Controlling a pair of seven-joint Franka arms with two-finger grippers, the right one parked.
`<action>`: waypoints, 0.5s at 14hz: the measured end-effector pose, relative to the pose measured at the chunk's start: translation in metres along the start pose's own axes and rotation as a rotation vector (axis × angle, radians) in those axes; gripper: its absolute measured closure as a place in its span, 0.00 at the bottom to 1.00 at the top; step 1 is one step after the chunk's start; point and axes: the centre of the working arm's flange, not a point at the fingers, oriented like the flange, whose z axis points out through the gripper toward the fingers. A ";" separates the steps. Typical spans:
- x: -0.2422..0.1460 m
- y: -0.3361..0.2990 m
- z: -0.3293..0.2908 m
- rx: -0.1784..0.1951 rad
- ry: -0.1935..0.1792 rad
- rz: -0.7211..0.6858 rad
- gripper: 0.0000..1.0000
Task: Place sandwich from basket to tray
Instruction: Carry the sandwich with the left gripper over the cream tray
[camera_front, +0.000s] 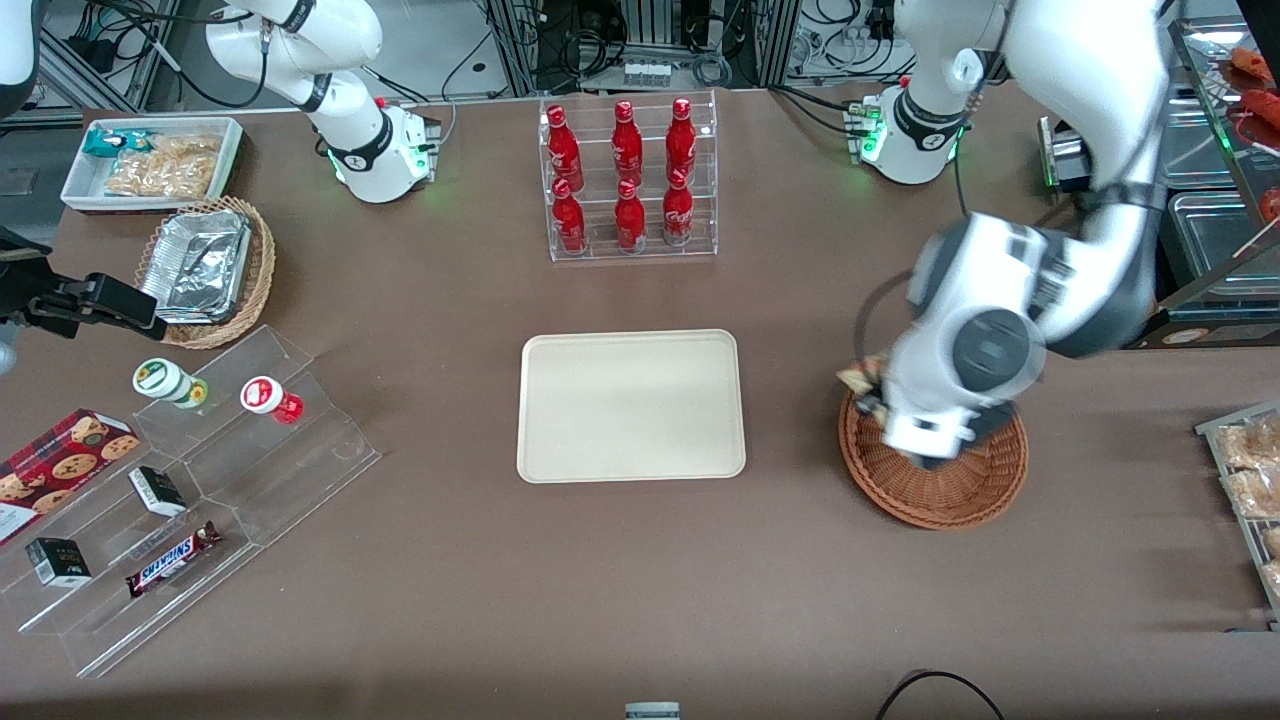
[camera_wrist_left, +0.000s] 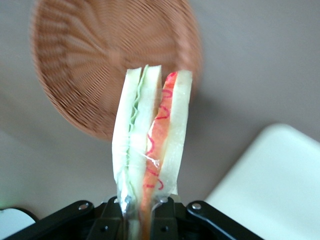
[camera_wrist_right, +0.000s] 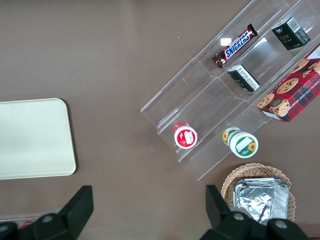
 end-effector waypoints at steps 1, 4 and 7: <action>-0.032 0.029 0.005 0.009 0.009 0.047 0.84; -0.099 0.113 0.035 0.007 0.022 0.177 0.83; -0.128 0.176 0.067 -0.056 -0.004 0.256 0.83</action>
